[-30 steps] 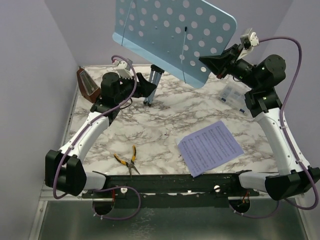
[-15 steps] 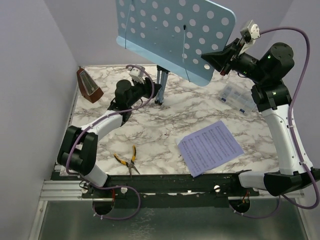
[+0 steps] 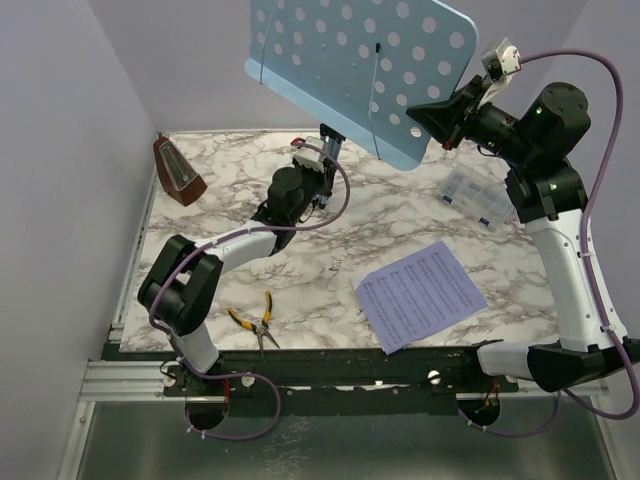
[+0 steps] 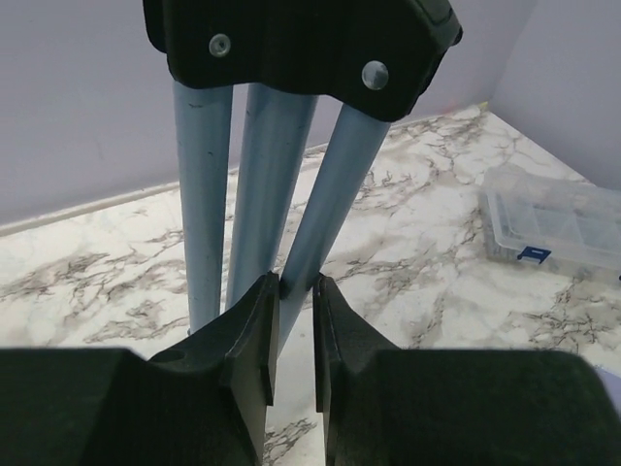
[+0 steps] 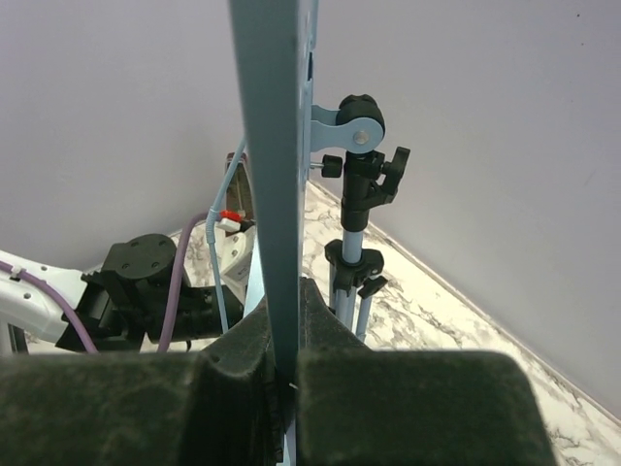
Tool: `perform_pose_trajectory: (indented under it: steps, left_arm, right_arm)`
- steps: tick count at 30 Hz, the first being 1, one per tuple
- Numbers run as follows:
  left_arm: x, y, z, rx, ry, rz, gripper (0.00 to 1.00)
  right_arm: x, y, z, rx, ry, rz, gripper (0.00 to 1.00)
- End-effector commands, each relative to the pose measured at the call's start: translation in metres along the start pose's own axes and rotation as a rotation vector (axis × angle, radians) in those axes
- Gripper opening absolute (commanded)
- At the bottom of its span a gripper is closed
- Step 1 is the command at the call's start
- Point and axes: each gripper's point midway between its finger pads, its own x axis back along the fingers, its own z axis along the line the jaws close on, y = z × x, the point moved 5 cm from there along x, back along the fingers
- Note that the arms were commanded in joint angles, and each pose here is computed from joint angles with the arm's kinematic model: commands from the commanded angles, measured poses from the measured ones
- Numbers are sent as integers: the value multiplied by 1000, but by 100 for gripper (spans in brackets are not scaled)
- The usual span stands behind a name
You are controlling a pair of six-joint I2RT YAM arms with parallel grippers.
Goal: Set up the instrument practice props
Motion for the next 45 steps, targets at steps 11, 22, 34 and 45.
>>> perform_pose_trajectory:
  steps: [11, 22, 34, 45]
  left_arm:
    - [29, 35, 39, 21, 155, -76, 52]
    - [8, 36, 23, 51, 71, -70, 47]
    - [-27, 26, 26, -28, 214, -84, 45]
    - [-66, 26, 21, -107, 186, -118, 58]
  right_arm:
    - [6, 32, -2, 119, -33, -74, 1]
    - [12, 41, 6, 119, -18, -95, 1]
    - [13, 41, 17, 81, 56, -100, 1]
    - [10, 41, 28, 18, 141, -92, 0]
